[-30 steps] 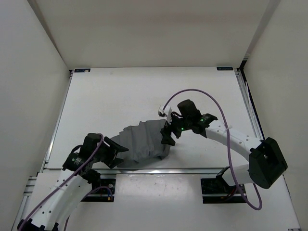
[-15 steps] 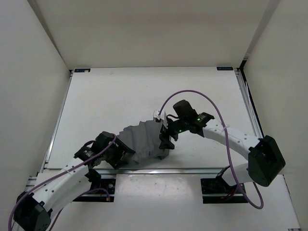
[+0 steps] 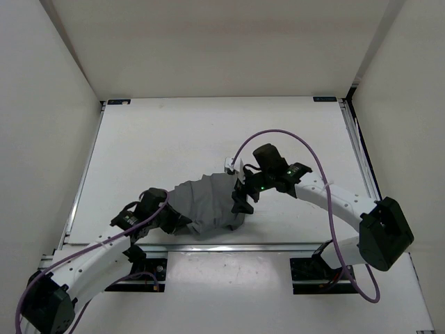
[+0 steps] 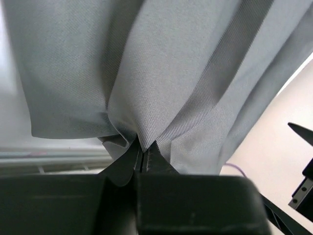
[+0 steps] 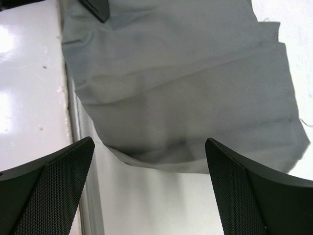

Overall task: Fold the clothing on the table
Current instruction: Fold the skirt

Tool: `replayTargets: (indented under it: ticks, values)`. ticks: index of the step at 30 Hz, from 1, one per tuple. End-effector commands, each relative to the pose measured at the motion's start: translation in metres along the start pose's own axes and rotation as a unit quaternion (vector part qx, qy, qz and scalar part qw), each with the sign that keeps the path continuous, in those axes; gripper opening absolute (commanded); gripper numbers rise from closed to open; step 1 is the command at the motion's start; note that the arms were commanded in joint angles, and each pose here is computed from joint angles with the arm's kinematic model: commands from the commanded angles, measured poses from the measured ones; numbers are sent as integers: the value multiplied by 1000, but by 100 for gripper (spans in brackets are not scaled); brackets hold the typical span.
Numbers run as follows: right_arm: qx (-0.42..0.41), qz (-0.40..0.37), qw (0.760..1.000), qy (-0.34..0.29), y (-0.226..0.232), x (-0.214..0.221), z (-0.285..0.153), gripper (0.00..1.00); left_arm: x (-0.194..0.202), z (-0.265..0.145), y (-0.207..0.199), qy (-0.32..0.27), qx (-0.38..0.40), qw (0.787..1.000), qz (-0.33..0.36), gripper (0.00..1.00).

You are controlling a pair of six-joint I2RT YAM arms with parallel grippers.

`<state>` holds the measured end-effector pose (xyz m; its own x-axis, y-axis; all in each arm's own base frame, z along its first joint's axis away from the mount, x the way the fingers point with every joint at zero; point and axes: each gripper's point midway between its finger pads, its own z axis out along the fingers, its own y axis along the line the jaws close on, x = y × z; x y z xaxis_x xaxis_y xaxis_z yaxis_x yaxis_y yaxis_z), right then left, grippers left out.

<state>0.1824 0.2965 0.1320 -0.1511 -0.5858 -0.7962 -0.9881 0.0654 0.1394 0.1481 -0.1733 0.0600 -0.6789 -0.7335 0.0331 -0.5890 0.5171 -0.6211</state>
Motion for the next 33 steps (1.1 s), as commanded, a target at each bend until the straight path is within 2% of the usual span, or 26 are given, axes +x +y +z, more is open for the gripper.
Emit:
replayTargets:
  ticks: [1, 4, 7, 8, 11, 12, 13, 14, 15, 16, 17, 18, 19, 20, 21, 22, 23, 24, 25, 26, 28, 31, 33]
  values:
    - [32, 1, 999, -15, -13, -3, -9, 99, -19, 1, -26, -40, 28, 999, 4, 1]
    - [43, 16, 999, -21, -18, 0, -15, 99, -21, -3, -56, -44, 25, 997, 66, 0]
    - [59, 32, 997, -22, -27, 7, -22, 98, -28, -16, -108, -68, 49, 989, 125, 0]
    - [65, 35, 997, -30, -29, 4, -27, 98, -30, -14, -109, -69, 37, 986, 149, 0]
    - [103, 78, 991, -41, -45, 7, -40, 98, -58, -46, -178, -124, 84, 968, 200, 0]
    - [125, 94, 986, -57, -52, 5, -51, 98, -63, -43, -189, -131, 81, 960, 233, 0]
    - [144, 110, 981, -66, -61, 8, -59, 98, -65, -49, -224, -140, 103, 952, 254, 0]
    - [165, 139, 974, -76, -67, 9, -67, 98, -57, -68, -263, -150, 137, 932, 300, 0]
    - [188, 171, 963, -91, -77, 11, -77, 98, -53, -47, -274, -132, 123, 924, 337, 0]
    - [210, 192, 953, -106, -88, 13, -91, 97, -27, -39, -304, -101, 145, 911, 372, 0]
    - [238, 233, 935, -123, -98, 18, -106, 97, 7, -54, -341, -85, 192, 884, 418, 0]
    - [256, 270, 917, -144, -102, 18, -116, 97, 26, -20, -340, -49, 170, 875, 451, 0]
    - [280, 296, 900, -158, -113, 26, -130, 97, 67, -6, -354, -5, 192, 859, 474, 0]
    - [320, 338, 867, -177, -122, 37, -150, 98, 104, 14, -356, 34, 200, 845, 494, 7]
    - [340, 369, 845, -187, -123, 45, -158, 98, 125, 22, -354, 63, 206, 842, 495, 15]
    - [371, 383, 822, -201, -130, 52, -174, 99, 163, 31, -354, 97, 223, 827, 507, 28]
    - [392, 384, 809, -210, -130, 54, -186, 99, 192, 39, -348, 117, 224, 813, 524, 43]
    - [423, 382, 794, -211, -132, 57, -198, 99, 205, 43, -346, 117, 226, 805, 535, 57]
    - [450, 373, 785, -203, -131, 60, -207, 99, 227, 42, -342, 123, 232, 788, 557, 98]
    - [462, 369, 783, -194, -130, 61, -210, 99, 242, 39, -337, 130, 230, 777, 571, 98]
    - [496, 357, 773, -170, -126, 71, -216, 99, 224, 41, -336, 104, 201, 785, 576, 99]
    - [525, 362, 755, -148, -120, 92, -221, 99, 151, 29, -359, 25, 204, 827, 523, 99]
    - [526, 373, 751, -142, -116, 99, -222, 100, 85, 26, -363, -37, 199, 854, 479, 99]
